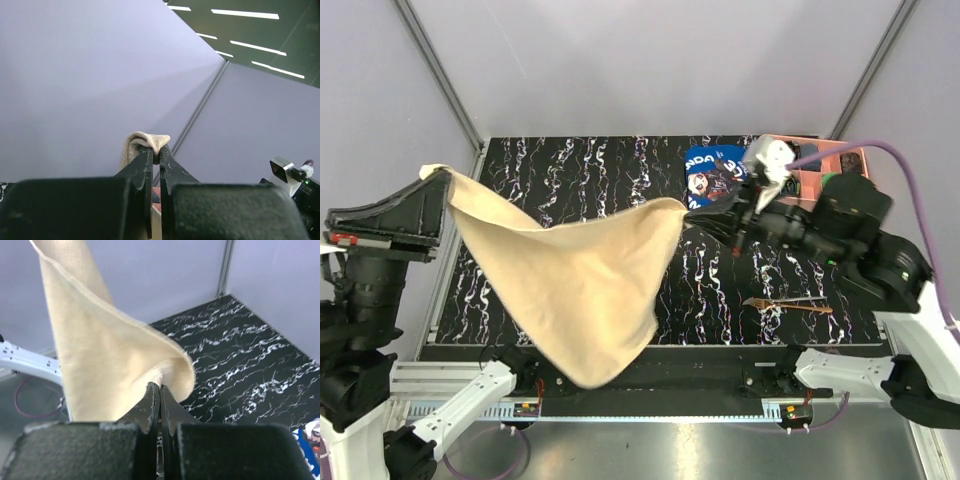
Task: Fold the napkin into a case and place the utensils inside
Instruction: Flatten out the crumpled napkin at the center of the board, then pick up the flattened napkin from the center of the board.
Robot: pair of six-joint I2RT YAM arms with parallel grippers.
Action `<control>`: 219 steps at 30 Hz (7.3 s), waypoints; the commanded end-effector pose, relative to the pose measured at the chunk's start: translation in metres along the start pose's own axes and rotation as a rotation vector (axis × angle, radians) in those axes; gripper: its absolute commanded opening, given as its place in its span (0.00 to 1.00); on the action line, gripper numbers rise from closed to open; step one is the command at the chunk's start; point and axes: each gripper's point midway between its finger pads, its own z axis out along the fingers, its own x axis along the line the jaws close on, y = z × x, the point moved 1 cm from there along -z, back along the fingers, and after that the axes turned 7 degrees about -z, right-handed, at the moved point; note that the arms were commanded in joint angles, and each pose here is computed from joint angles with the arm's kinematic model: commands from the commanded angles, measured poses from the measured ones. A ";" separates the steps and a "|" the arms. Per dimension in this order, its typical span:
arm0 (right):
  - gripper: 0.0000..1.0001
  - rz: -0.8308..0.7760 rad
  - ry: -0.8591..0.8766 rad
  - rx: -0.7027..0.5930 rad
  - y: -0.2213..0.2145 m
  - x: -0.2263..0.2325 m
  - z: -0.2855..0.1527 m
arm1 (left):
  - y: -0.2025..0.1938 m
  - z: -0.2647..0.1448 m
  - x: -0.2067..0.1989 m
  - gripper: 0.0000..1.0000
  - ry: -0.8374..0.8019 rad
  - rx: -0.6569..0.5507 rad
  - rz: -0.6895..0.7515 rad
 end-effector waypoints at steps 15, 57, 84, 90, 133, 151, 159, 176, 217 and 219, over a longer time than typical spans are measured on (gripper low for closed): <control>0.00 0.074 -0.376 0.357 -0.213 -0.223 0.163 | -0.206 0.072 0.346 0.00 1.175 0.355 0.266; 0.50 0.397 -0.409 0.699 -0.422 -0.271 0.238 | -0.381 -0.037 0.462 0.51 1.246 0.824 -0.179; 0.77 0.425 -0.573 0.734 -0.372 -0.270 0.182 | -0.368 -0.041 0.512 0.54 1.480 0.793 -0.225; 0.66 0.526 -0.472 0.727 -0.408 -0.258 0.214 | -0.375 -0.050 0.537 0.53 1.550 0.797 -0.311; 0.93 0.924 -0.669 0.627 -0.303 -0.136 0.098 | -0.236 -0.140 0.391 0.77 1.572 0.701 -0.011; 0.66 1.141 -0.744 0.848 -0.442 -0.028 0.010 | -0.254 -0.172 0.371 0.77 1.609 0.688 -0.154; 0.53 1.142 -0.738 0.894 -0.456 -0.007 0.017 | -0.248 -0.173 0.374 0.77 1.620 0.671 -0.120; 0.00 1.101 -0.792 0.827 -0.454 -0.010 0.020 | -0.254 -0.196 0.385 0.81 1.735 0.682 -0.138; 0.00 0.997 -0.664 0.638 -0.410 -0.046 0.046 | -0.260 -0.269 0.416 0.46 2.028 0.490 -0.409; 0.00 0.997 -0.669 0.640 -0.412 -0.048 0.045 | -0.262 -0.270 0.419 0.46 2.045 0.510 -0.416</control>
